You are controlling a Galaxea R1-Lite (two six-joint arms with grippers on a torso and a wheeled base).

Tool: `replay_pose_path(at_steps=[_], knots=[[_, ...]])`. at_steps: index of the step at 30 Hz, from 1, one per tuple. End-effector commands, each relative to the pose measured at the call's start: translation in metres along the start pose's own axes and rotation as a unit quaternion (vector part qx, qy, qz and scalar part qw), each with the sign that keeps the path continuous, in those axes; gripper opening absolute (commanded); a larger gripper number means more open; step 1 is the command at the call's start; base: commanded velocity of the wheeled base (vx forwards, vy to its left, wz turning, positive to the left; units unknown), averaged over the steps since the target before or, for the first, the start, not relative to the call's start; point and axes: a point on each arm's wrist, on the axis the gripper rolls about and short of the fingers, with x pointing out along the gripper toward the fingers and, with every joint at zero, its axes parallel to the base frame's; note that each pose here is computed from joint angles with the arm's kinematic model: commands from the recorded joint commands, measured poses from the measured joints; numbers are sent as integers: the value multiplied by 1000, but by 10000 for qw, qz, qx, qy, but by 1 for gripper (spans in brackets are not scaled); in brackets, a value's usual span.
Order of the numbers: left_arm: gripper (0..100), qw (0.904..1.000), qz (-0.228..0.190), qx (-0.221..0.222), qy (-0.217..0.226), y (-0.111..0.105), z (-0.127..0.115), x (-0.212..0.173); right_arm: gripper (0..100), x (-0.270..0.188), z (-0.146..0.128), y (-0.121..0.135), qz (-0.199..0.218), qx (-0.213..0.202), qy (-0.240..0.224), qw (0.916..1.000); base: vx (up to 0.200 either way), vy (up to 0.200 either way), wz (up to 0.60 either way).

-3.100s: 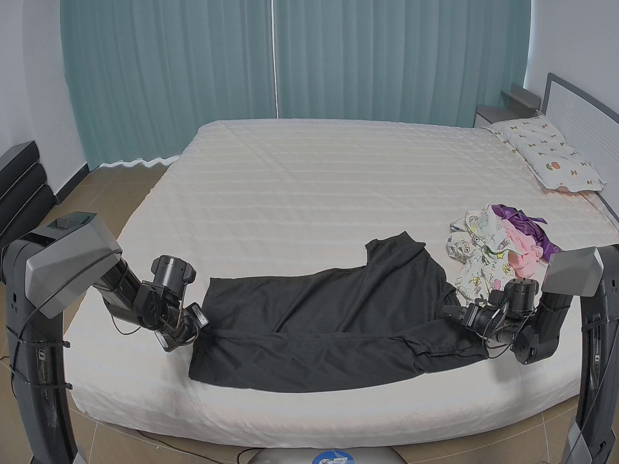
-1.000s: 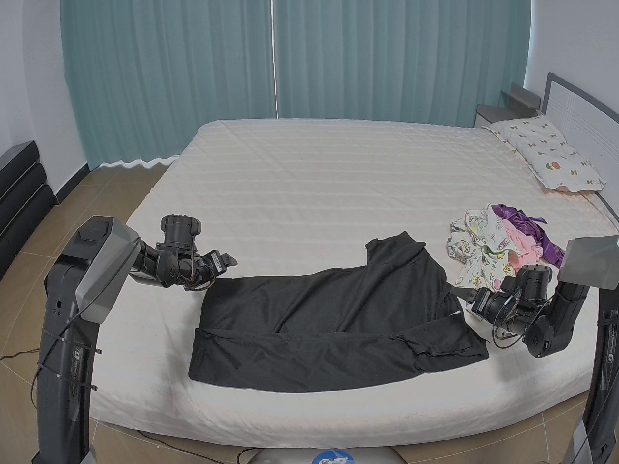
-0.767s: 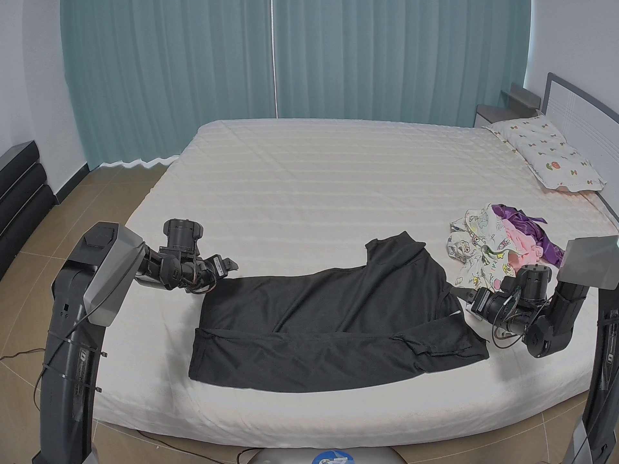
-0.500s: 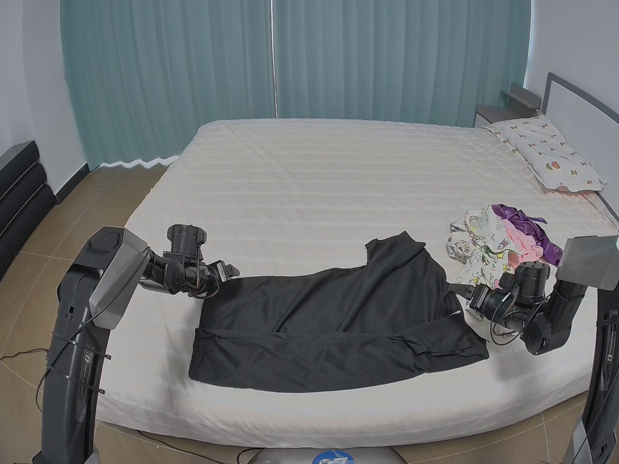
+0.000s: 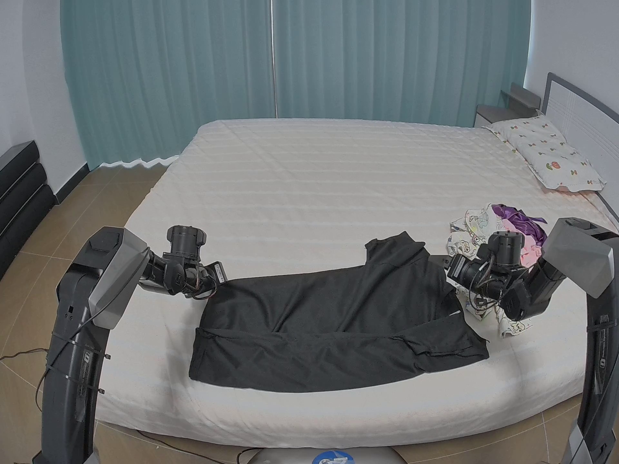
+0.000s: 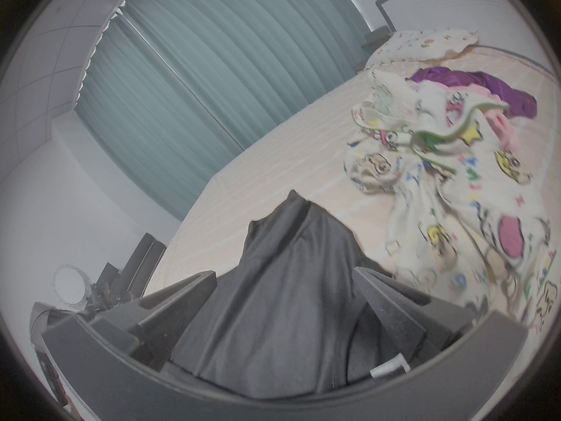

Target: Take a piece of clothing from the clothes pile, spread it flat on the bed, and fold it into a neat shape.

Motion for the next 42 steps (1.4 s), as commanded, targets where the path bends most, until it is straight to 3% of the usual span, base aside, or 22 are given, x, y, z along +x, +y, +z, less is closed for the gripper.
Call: replay_pose_path(at_steps=[1,4,11,20,35,36,42], knots=[[0,9997,46,-57,-212,-6,15,-24,100,38,4,8,-149,-83,88,9998,0,0,0],[0,9995,92,-52,-312,-10,20,-32,100,57,9,6,-103,-105,0,9999,0,0,0],[0,9989,176,-143,-409,-11,25,-43,100,87,5,-10,-433,-136,99,9989,0,0,0],[0,9980,336,-186,-502,-9,27,-44,100,109,7,-32,-388,-52,-179,9991,0,0,0],[0,9982,392,-196,-419,-5,22,-37,100,116,-6,-28,-191,-74,-62,9998,0,0,0],[0,9982,392,-196,-419,-5,22,-37,0,117,-5,-28,-175,-79,-87,9998,0,0,0],[0,9981,401,-242,-400,-4,21,-37,0,119,-9,-35,-245,-65,-70,9997,0,0,0]])
